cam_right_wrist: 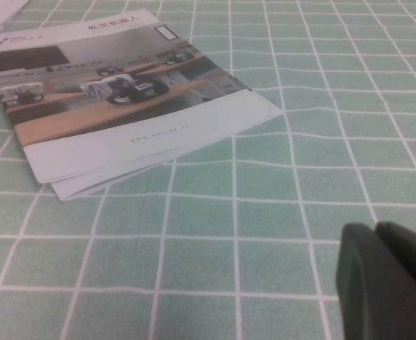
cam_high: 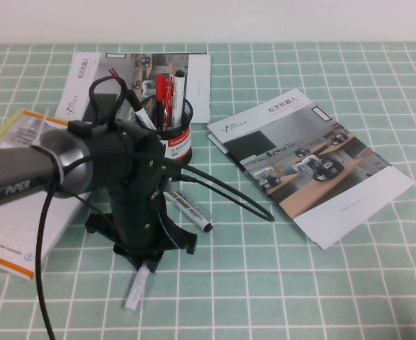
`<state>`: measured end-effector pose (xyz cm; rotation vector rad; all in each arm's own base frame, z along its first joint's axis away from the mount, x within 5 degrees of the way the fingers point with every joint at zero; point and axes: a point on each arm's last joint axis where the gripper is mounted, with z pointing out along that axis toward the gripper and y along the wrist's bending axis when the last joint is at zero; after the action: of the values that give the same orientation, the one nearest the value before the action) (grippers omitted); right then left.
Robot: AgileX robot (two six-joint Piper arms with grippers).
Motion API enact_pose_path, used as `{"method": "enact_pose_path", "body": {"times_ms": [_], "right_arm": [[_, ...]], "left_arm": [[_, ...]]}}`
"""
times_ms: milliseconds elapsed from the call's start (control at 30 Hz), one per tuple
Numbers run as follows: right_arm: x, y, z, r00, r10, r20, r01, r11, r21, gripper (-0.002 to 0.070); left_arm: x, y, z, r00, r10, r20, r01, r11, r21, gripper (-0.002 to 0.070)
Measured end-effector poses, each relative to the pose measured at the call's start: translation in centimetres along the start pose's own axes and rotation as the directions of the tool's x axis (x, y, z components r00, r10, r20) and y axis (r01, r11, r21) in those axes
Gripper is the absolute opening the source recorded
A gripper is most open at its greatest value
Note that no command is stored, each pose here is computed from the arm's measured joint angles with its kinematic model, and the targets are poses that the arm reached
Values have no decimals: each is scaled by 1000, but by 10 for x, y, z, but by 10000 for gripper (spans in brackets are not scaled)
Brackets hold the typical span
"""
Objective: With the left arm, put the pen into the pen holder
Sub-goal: Pick up the pen on the table, then place the pen onto the pen holder
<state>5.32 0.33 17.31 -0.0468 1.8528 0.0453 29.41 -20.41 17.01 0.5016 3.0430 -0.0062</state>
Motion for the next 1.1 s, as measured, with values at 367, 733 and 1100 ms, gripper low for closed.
{"method": "enact_pose_path", "body": {"times_ms": [367, 733, 1100], "right_arm": [[0, 0, 0, 1000, 0, 0, 0, 1000, 0, -20], [0, 0, 0, 1000, 0, 0, 0, 1000, 0, -20], [0, 0, 0, 1000, 0, 0, 0, 1000, 0, -20]], "left_arm": [[14, 12, -83, 856, 91, 510, -117, 993, 18, 108], [2, 43, -126, 202, -45, 978, -226, 970, 91, 108], [-46, 57, -63, 162, -127, 979, -165, 974, 154, 108]]}}
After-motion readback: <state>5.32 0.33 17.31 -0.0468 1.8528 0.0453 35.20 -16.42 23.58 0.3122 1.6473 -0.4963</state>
